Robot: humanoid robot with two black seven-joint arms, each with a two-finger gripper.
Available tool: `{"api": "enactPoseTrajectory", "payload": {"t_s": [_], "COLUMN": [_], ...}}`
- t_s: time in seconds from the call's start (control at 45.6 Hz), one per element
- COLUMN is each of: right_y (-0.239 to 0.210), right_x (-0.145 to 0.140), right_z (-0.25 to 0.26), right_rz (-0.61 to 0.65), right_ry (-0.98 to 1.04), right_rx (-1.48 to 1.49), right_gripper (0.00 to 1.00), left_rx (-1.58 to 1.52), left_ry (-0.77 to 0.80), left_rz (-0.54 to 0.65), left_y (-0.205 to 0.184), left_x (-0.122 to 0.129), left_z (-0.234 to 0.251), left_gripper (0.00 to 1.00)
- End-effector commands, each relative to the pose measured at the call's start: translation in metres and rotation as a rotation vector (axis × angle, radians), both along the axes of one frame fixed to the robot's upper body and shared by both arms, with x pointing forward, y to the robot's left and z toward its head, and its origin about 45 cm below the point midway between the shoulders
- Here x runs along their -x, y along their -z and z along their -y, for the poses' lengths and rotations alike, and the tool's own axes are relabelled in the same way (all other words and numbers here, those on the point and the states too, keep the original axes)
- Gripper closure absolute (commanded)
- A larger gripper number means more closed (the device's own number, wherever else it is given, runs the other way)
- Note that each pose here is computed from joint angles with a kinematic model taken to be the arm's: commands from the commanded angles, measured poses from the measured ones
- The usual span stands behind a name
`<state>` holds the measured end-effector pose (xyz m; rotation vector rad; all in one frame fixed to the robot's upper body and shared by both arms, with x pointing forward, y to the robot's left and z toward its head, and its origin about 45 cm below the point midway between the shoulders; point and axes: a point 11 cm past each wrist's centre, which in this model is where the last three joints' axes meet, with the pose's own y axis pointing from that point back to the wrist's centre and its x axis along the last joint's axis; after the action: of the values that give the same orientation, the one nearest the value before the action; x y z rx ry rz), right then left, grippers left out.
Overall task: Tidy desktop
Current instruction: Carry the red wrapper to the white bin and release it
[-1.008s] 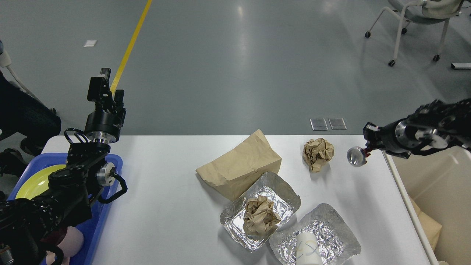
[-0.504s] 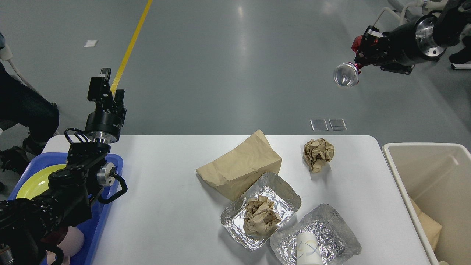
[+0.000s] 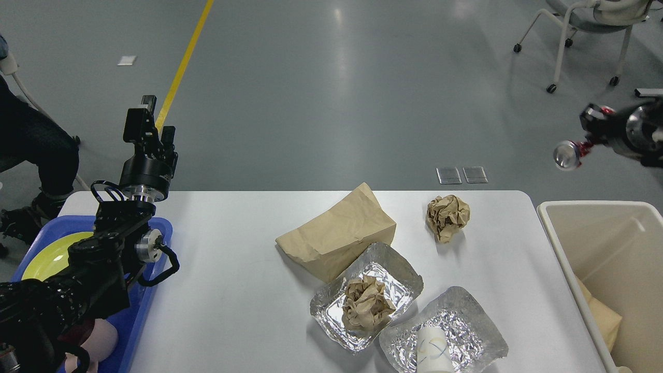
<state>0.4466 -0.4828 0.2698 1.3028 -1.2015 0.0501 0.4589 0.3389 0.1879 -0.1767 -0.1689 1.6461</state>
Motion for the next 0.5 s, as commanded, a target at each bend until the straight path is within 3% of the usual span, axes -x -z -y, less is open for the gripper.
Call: {"api": "enactPoseTrajectory", "payload": {"t_s": [0.0, 0.066, 0.219, 0.263, 0.307, 0.394, 0.438, 0.482], "right_y": [0.058, 0.087, 0.144, 0.153, 0.159, 0.170, 0.179, 0.186], "right_x": [0.037, 0.061, 0.117, 0.126, 0.130, 0.132, 0.137, 0.141], "right_z": [0.040, 0.053, 0.073, 0.075, 0.077, 0.075, 0.075, 0.075], "right_rz": [-0.004, -0.009, -0.090, -0.102, -0.103, -0.080, -0.077, -0.069], "right_ry": [0.112, 0.158, 0.213, 0.225, 0.234, 0.240, 0.236, 0.233], "right_rx": [0.100, 0.149, 0.209, 0.210, 0.210, 0.228, 0.251, 0.278], "right_gripper": [0.88, 0.82, 0.81, 0.77, 0.63, 0.18, 0.01, 0.00], "left_rx": [0.000, 0.000, 0.000, 0.000, 0.000, 0.000, 0.000, 0.000], "left_ry": [-0.001, 0.001, 0.001, 0.001, 0.001, -0.001, 0.001, -0.001], "left_rz": [0.000, 0.000, 0.000, 0.000, 0.000, 0.000, 0.000, 0.000], "left_y": [0.000, 0.000, 0.000, 0.000, 0.000, 0.000, 0.000, 0.000], "left_x": [0.000, 0.000, 0.000, 0.000, 0.000, 0.000, 0.000, 0.000], "left_z": [0.000, 0.000, 0.000, 0.000, 0.000, 0.000, 0.000, 0.000], "left_gripper": [0.03, 0.03, 0.03, 0.03, 0.03, 0.03, 0.03, 0.03]}}
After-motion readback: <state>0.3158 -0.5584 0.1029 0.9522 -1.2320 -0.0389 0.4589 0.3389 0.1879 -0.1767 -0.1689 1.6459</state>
